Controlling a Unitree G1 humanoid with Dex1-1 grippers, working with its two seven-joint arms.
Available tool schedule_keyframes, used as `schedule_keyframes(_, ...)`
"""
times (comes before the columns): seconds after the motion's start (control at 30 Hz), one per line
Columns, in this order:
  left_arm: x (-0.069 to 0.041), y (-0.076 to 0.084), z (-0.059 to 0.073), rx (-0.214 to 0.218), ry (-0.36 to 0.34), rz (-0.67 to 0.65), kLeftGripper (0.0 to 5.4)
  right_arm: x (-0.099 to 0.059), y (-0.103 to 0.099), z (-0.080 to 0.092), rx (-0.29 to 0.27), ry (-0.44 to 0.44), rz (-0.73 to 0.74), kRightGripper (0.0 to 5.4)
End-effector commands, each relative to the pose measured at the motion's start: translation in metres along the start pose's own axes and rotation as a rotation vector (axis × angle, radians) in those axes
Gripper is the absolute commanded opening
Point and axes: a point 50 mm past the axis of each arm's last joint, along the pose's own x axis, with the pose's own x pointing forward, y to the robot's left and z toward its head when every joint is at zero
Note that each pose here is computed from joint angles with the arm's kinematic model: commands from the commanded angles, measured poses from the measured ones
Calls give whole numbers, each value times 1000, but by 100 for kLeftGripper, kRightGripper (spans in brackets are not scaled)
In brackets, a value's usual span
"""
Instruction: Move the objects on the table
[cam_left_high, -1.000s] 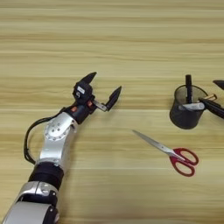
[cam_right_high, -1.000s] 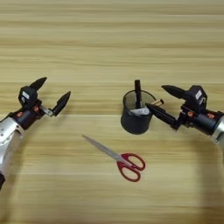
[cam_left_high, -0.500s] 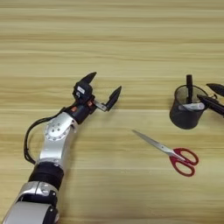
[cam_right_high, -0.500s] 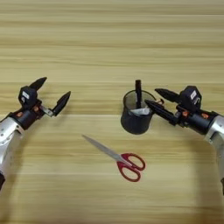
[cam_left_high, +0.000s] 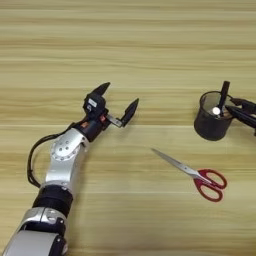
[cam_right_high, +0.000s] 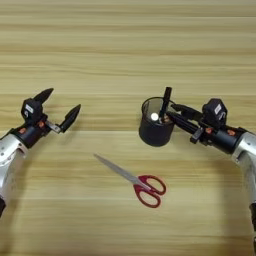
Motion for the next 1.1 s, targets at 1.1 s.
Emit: schedule_keyframes(1.1,2,-2,-1,12,9,-11,540,-14,22,101,-86,-314,119,80)
